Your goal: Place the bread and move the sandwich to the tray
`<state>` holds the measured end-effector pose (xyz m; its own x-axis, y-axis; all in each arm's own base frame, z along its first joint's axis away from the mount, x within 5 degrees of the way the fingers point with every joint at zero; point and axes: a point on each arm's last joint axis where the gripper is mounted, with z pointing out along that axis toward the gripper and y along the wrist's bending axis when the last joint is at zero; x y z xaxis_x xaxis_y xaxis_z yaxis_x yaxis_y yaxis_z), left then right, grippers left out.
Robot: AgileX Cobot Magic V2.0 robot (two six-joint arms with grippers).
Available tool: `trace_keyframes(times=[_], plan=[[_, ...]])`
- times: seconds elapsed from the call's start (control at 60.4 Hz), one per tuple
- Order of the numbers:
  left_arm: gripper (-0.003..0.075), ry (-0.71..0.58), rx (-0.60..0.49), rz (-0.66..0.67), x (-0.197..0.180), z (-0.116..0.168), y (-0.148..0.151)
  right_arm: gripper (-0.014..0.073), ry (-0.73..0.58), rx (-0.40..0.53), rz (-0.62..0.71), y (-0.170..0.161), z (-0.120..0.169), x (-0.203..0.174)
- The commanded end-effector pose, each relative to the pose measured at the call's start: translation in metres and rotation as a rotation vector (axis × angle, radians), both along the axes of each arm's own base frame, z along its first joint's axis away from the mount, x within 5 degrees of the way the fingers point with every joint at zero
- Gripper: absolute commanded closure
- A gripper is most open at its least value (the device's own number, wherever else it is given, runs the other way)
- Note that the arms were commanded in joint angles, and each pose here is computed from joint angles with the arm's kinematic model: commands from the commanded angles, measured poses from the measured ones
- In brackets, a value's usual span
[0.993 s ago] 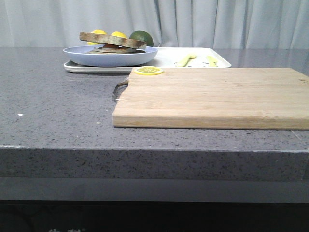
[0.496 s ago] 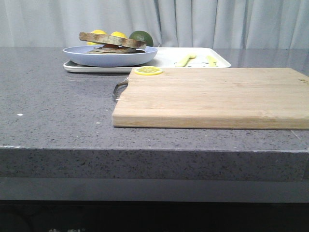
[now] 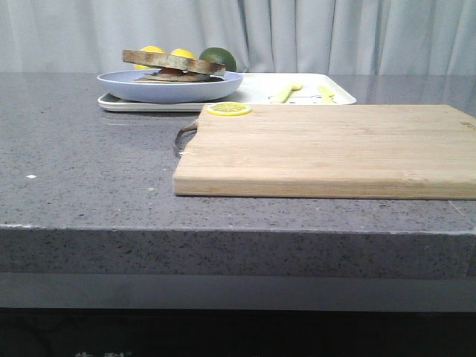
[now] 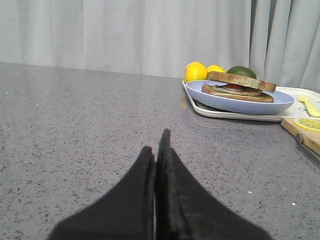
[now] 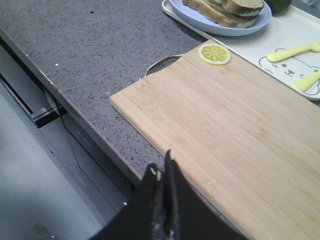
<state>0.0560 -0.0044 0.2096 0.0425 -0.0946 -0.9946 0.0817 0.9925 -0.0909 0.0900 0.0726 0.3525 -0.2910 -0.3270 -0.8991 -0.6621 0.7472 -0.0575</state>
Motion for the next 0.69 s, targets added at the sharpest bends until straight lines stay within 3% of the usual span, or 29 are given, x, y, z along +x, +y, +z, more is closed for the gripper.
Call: trace_keyframes(times=[0.0,0.165,0.298,0.48,0.678], plan=[[0.0738,-0.099,-0.016,0.001,-0.002,0.007,0.000,0.0662,-0.082,0.062,-0.005,0.001,0.015,0.002],[0.0738,-0.099,-0.016,0.001,-0.002,0.007,0.000,0.0662,-0.093,0.064,-0.021,-0.003,0.012,-0.001],[0.0738,-0.099,-0.016,0.001,-0.002,0.007,0.000,0.0662,-0.136,0.081,-0.191,-0.024,-0.006,-0.001],[0.0738,-0.099,-0.017,-0.001,-0.002,0.007,0.000,0.0662,-0.377,0.178,-0.438,-0.053,-0.041,-0.015],[0.0738,-0.099,-0.017,-0.001,-0.002,0.007,0.000,0.0662,-0.546,0.251,-0.574,-0.066,-0.096,-0.034]])
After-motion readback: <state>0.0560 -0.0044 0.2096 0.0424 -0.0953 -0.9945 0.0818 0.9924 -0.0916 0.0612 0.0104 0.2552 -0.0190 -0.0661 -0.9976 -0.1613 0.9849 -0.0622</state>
